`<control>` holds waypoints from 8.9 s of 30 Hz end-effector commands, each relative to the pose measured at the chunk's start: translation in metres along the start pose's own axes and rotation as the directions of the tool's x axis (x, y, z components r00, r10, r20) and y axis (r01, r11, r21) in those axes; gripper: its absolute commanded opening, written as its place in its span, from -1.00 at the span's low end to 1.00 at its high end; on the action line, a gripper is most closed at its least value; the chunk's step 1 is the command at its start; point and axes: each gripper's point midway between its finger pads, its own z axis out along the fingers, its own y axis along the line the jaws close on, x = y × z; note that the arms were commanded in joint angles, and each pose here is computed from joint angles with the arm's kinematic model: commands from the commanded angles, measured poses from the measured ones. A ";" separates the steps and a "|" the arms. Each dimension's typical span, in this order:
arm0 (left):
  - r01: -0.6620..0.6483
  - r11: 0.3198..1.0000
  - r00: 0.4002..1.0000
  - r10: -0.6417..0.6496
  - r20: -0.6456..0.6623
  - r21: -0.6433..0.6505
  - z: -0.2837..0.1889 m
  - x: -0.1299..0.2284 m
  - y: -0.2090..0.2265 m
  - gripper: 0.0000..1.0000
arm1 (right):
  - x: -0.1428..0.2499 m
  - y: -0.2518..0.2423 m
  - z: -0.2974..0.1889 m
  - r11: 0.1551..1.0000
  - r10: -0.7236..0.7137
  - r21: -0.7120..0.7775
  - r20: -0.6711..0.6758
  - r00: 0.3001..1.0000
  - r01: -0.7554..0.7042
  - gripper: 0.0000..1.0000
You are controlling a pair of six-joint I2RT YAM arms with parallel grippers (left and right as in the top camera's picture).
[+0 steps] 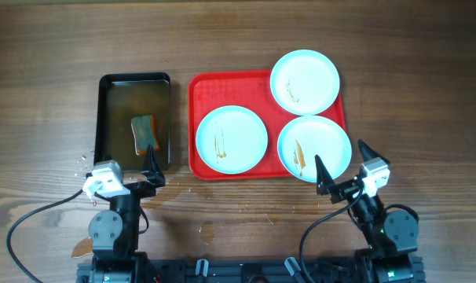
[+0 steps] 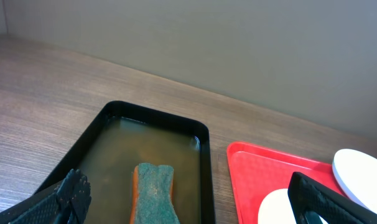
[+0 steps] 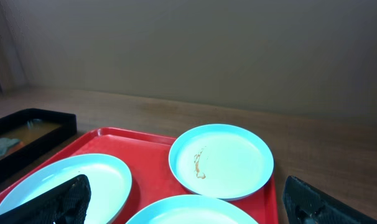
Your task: Clean dirty plates on tray and stack at the side
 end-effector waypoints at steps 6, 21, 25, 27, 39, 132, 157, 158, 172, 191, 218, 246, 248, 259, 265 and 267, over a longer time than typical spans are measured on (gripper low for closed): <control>-0.019 0.999 1.000 0.019 0.006 -0.029 0.000 -0.001 0.006 1.00 | 0.002 -0.007 0.000 0.999 -0.011 0.040 -0.006 1.000 0.011 1.00; -0.004 0.983 0.997 0.018 -0.071 0.182 -0.004 0.008 -0.032 1.00 | -0.020 0.036 -0.005 0.977 0.038 -0.211 0.033 0.999 -0.030 1.00; -0.002 0.984 0.995 0.020 -0.102 0.176 -0.009 -0.024 -0.042 1.00 | -0.045 0.044 -0.002 0.964 0.059 -0.261 0.010 0.998 -0.054 1.00; 0.001 0.986 0.991 0.021 -0.132 0.168 -0.009 -0.038 -0.046 1.00 | -0.058 0.048 0.002 0.954 0.063 -0.292 -0.013 0.998 -0.064 1.00; -0.018 1.000 0.769 0.019 -0.639 0.008 0.014 -0.086 -0.062 1.00 | -0.097 0.061 0.109 0.814 0.192 -0.308 -0.658 0.728 -0.493 1.00; 0.023 0.993 0.184 0.107 -0.977 0.113 0.135 0.198 -0.156 -0.92 | 0.180 0.098 0.162 0.841 0.387 0.366 -0.922 -0.029 -0.400 -0.91; -0.068 0.998 0.271 0.024 -0.962 0.005 0.141 0.201 -0.165 -0.92 | 0.180 0.098 0.164 0.834 0.401 0.376 -0.916 -0.024 -0.403 -0.91; 0.046 0.998 0.202 0.023 -0.979 0.033 0.129 0.204 -0.185 -0.92 | 0.180 0.098 0.164 0.834 0.401 0.376 -0.916 -0.024 -0.403 -0.91; -0.203 0.955 0.273 -0.160 -0.949 -0.219 0.136 0.191 -0.107 -0.92 | 0.180 0.098 0.164 0.835 0.400 0.375 -0.916 -0.025 -0.403 -0.91; -0.392 0.860 0.340 -0.195 -0.920 -0.327 0.127 0.177 -0.066 -0.92 | 0.180 0.098 0.164 0.835 0.400 0.375 -0.916 -0.024 -0.403 -0.91; -0.187 0.940 0.441 -0.180 -0.880 -0.286 0.107 0.011 -0.075 -0.92 | 0.177 0.098 0.178 0.829 0.413 0.364 -0.910 0.025 -0.425 -0.50; -0.152 0.863 0.476 -0.364 -0.801 -0.482 0.114 -0.008 -0.001 -0.92 | -0.054 0.066 0.151 0.723 -0.196 0.403 -0.659 0.726 0.561 -0.91; -0.152 0.863 0.476 -0.364 -0.801 -0.482 0.114 -0.008 -0.001 -0.92 | -0.066 0.064 0.149 0.670 -0.250 0.417 -0.652 0.716 0.614 -0.91; -0.152 0.863 0.476 -0.364 -0.801 -0.482 0.114 -0.008 -0.001 -0.92 | -0.043 0.093 0.160 0.817 -0.182 0.315 -0.654 0.734 0.483 -0.92; -0.152 0.863 0.476 -0.364 -0.801 -0.482 0.114 -0.008 -0.001 -0.92 | -0.035 0.081 0.162 0.983 0.160 0.182 -0.733 0.661 -0.035 -0.92; -0.152 0.863 0.475 -0.364 -0.801 -0.482 0.114 -0.008 -0.001 -0.92 | -0.061 0.024 0.152 0.949 0.307 0.273 -0.686 0.660 -0.157 -0.92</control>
